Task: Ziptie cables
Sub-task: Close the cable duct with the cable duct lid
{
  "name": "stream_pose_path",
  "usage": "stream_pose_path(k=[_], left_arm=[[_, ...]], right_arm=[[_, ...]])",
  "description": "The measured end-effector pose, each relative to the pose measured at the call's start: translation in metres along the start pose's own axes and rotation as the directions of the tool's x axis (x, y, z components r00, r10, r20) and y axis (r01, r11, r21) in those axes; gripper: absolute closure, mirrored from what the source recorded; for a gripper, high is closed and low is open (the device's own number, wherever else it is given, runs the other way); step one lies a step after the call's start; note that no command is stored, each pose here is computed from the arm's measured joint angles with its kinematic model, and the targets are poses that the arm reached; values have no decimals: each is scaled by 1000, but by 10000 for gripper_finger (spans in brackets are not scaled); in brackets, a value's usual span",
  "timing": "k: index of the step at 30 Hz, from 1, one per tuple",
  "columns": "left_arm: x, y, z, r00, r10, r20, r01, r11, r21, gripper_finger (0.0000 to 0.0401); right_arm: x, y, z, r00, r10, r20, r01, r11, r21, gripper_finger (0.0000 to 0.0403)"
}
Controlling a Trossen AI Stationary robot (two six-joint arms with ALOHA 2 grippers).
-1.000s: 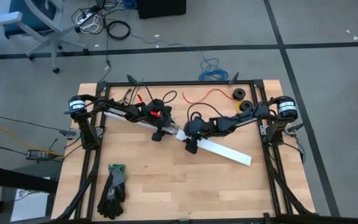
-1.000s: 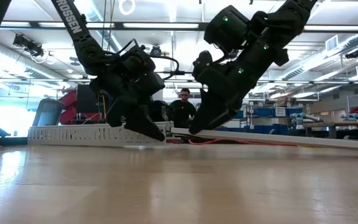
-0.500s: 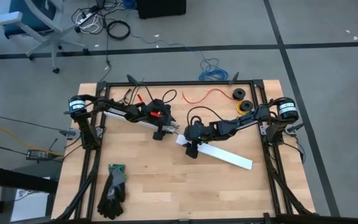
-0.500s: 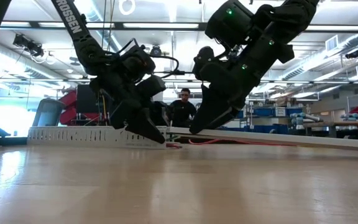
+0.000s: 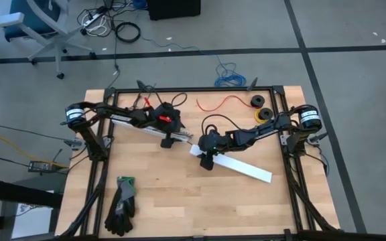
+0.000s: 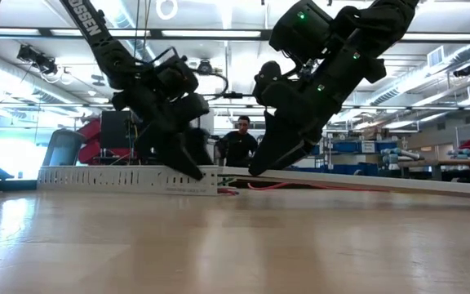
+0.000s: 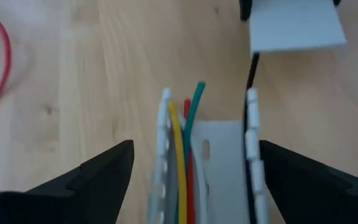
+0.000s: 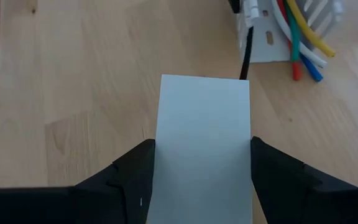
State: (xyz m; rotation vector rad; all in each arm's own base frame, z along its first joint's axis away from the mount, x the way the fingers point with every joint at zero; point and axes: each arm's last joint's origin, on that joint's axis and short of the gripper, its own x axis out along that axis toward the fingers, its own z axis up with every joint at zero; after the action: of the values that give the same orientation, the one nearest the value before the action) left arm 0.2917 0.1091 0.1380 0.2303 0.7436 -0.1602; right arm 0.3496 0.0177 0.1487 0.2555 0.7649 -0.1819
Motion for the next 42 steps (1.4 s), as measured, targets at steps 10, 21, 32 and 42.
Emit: stream_pose_path(k=[10, 21, 32, 42], left_arm=[[1, 1, -22, 1000, -13, 19, 13, 1000, -6, 61], [1, -4, -28, 993, -22, 117, 19, 1000, 25, 128], [9, -5, -31, 989, -65, 134, 65, 998, 10, 148], [12, -13, -27, 983, -106, 149, 103, 994, 29, 148]], right_arm=[[0, 0, 1, 1000, 2, 6, -2, 1000, 0, 178], [0, -3, 5, 999, 4, 44, -4, 1000, 5, 178], [-8, -8, 24, 983, 5, 182, 6, 998, -58, 177], [-4, -35, 28, 984, -51, 173, 61, 997, -51, 177]])
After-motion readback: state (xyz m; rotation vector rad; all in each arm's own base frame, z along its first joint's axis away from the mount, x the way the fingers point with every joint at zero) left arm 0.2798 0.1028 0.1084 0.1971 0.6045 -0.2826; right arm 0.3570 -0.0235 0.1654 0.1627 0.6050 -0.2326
